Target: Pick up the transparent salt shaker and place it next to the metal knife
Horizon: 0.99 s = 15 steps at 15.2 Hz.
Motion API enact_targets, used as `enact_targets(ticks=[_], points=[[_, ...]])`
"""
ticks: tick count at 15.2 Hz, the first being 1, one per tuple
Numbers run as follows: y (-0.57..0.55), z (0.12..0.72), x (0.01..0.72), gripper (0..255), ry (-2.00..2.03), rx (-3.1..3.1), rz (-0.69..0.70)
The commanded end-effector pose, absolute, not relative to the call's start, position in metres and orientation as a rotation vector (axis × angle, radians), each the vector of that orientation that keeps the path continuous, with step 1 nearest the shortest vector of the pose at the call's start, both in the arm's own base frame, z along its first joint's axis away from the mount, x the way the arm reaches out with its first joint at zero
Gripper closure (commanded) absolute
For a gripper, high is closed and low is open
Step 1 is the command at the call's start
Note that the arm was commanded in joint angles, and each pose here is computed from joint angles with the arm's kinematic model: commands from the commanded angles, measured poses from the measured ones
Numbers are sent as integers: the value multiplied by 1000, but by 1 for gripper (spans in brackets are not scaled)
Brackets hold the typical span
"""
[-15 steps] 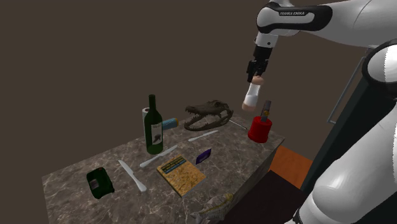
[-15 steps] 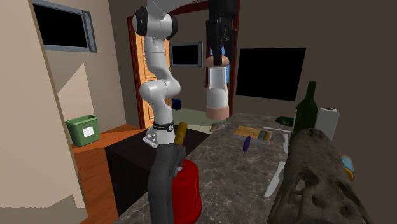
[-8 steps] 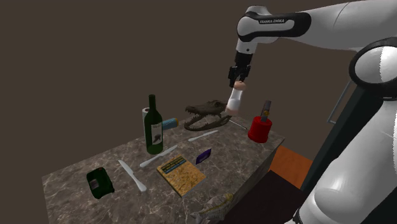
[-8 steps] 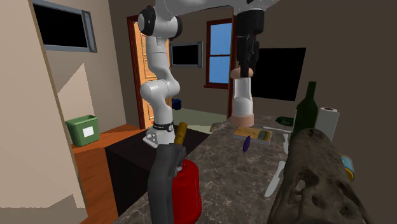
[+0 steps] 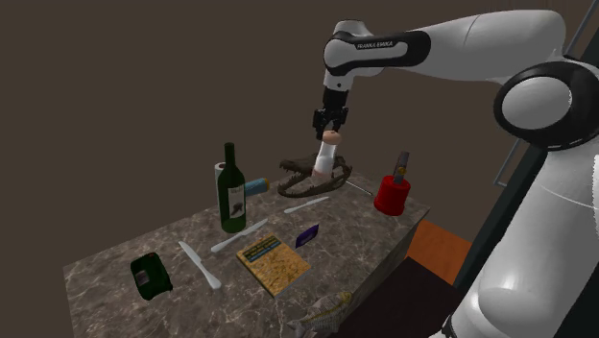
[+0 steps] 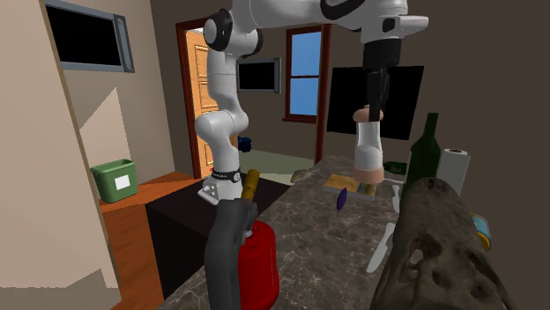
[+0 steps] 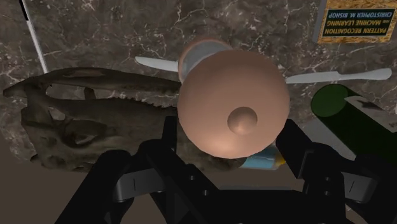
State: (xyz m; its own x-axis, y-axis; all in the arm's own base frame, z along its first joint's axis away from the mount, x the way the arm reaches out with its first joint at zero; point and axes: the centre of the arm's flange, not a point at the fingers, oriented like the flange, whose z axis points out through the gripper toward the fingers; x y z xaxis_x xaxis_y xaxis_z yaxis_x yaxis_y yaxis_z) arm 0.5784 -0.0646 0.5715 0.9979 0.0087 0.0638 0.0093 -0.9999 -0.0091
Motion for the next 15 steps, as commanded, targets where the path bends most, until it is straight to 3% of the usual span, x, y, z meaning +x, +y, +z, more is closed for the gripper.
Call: enact_targets(ticks=[1,15], points=[[-44,561,594,255,-12,-3130,-101],[90,493,701,255,-12,-3130,-101]])
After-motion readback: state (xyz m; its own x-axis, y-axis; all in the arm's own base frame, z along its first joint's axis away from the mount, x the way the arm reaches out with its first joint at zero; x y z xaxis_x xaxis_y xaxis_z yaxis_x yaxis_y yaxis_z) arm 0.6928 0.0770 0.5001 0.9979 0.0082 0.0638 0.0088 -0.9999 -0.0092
